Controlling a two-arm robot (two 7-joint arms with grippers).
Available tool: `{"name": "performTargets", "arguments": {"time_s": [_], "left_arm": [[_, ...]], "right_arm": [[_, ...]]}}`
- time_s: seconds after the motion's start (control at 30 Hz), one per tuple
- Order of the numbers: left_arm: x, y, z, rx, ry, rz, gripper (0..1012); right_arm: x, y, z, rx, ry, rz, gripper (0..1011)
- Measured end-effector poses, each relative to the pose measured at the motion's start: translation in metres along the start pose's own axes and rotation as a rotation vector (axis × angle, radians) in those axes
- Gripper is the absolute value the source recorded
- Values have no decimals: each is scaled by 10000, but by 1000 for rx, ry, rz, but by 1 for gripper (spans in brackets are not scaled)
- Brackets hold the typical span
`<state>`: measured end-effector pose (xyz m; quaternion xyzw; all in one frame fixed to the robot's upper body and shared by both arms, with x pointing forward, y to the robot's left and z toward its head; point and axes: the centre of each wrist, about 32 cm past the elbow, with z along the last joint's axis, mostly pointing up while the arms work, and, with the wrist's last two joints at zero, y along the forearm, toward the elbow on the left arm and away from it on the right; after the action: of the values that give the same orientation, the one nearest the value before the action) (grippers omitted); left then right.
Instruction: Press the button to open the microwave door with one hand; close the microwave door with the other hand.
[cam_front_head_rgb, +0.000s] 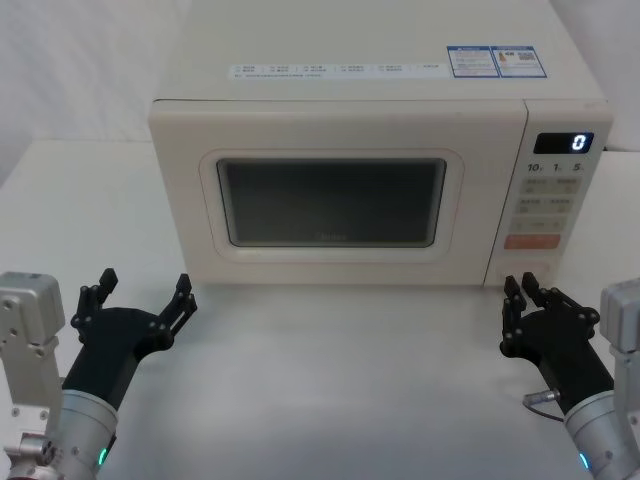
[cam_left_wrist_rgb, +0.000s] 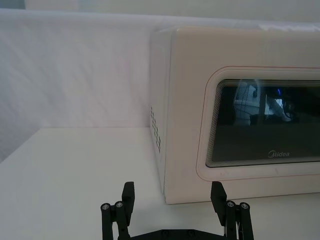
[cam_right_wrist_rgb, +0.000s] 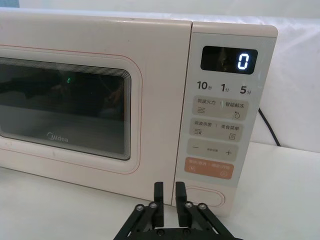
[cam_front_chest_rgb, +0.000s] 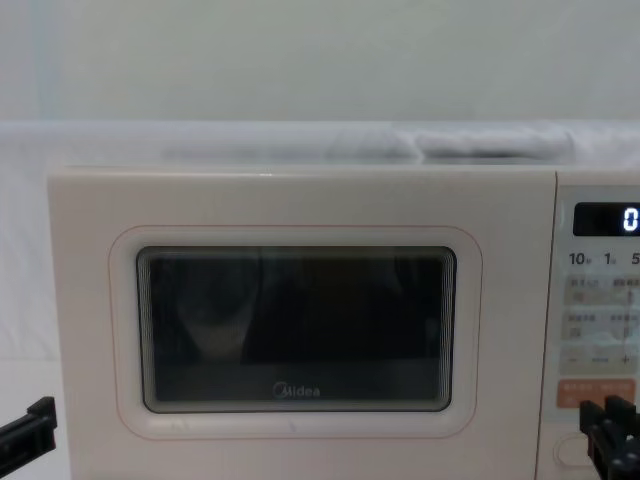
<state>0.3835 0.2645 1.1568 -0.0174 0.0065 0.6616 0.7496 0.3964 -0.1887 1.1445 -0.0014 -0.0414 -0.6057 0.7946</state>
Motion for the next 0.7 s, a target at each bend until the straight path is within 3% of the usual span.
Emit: {"name": "performTargets", "arguments": {"time_s": [0.2, 0.7], "left_arm": [[0, 0, 0, 0, 0, 0, 1001], [0, 0, 0, 0, 0, 0, 1001]], "right_arm": [[0, 0, 0, 0, 0, 0, 4], [0, 0, 0, 0, 0, 0, 0]]}}
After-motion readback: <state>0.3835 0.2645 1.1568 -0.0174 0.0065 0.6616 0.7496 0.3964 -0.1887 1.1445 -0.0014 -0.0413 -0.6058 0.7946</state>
